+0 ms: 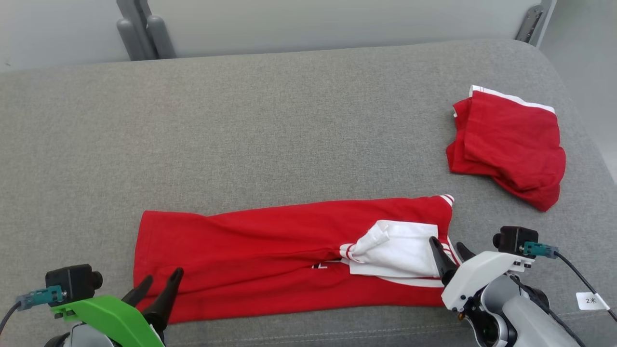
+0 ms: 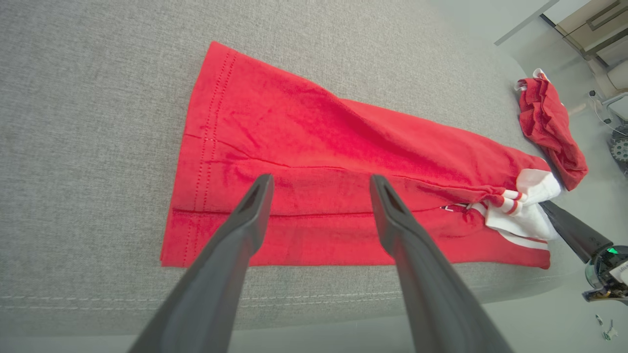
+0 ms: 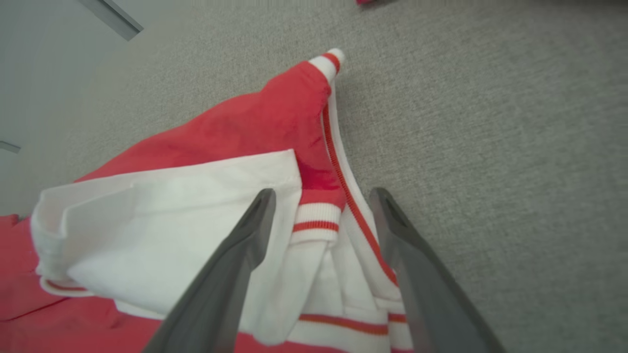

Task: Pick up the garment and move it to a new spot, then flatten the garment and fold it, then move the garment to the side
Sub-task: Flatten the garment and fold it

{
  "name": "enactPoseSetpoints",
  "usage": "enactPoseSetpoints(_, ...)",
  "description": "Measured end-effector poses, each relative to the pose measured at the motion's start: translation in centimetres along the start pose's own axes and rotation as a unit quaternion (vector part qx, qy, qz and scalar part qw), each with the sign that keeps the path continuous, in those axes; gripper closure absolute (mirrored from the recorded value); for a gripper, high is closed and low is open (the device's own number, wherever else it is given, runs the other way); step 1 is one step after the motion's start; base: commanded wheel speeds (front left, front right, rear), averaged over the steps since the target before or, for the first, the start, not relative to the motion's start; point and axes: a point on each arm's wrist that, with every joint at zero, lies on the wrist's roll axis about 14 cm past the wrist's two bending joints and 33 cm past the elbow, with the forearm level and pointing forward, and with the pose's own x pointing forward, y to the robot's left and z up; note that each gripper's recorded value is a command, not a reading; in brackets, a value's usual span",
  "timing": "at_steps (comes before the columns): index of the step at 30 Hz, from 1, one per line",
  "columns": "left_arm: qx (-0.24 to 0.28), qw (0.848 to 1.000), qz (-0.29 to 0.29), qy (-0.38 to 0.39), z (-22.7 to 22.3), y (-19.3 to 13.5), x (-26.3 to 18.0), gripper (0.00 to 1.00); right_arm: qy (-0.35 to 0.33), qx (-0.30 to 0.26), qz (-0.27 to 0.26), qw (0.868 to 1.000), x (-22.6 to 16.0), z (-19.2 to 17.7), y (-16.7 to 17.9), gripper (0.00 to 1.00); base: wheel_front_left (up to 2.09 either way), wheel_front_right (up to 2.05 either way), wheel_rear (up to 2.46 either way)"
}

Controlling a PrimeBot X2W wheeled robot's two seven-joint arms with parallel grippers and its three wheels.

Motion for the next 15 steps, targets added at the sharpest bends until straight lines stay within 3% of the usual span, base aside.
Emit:
enactPoseSetpoints(6,-0.002,1.0,-0.005,-0.002,-0.3,-0.3,-0.3,0.0,-0.035,0.02,0.0,0.999,-1.1,0.8,0.3,0.0,0.0,0.0,0.0)
enactPoseSetpoints(15,0.001,1.0,-0.023,0.006,-1.1,-1.6,-0.4,0.0,-0.051,0.127,-0.007,0.991,-4.0,-1.5,0.5,0.0,0.0,0.0,0.0)
